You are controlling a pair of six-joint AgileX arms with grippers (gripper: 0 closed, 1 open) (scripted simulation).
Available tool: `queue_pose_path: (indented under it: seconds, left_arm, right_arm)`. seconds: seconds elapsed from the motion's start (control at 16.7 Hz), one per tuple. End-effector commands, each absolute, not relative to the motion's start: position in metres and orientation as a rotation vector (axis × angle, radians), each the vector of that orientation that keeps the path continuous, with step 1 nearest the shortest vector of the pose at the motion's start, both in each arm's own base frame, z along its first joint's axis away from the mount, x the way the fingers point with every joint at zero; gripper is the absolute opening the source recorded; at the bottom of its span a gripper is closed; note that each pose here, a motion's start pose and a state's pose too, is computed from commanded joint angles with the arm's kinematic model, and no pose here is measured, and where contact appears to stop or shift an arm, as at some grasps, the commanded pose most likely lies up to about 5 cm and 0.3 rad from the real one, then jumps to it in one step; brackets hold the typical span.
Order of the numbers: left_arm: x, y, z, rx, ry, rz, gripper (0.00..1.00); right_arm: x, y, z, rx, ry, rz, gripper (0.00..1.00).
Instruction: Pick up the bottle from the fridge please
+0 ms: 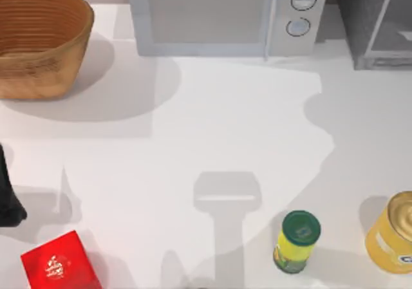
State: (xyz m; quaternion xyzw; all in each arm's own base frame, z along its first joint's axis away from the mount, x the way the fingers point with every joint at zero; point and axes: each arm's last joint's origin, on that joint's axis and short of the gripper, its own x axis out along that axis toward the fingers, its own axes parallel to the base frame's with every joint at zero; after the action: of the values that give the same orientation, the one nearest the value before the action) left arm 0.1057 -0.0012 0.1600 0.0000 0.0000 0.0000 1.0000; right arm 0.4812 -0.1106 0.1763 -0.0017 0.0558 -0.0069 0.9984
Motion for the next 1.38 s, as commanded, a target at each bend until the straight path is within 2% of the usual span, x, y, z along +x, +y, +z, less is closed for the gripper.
queue_pose_path:
  seconds: [0.18,0.54,0.72,1.08,1.38]
  left_arm:
    - [0.106,-0.001,0.16,0.0,0.0,0.0,1.0]
    - [0.106,-0.001,0.16,0.0,0.0,0.0,1.0]
    - [0.106,-0.001,0.16,0.0,0.0,0.0,1.0]
    - [0.106,-0.001,0.16,0.0,0.0,0.0,1.0]
    - [0.106,-0.001,0.16,0.0,0.0,0.0,1.0]
  right_arm:
    - [0.481,-0.11,0.198,-0.005,0.106,-0.014,0.0]
    - [0.477,-0.111,0.2,-0.004,0.098,-0.014,0.0]
    - [0.455,-0.114,0.209,-0.006,0.077,-0.02,0.0]
    - [0.392,-0.109,0.192,0.006,0.135,-0.015,0.0]
    - [0.381,-0.109,0.197,-0.003,0.109,-0.013,0.0]
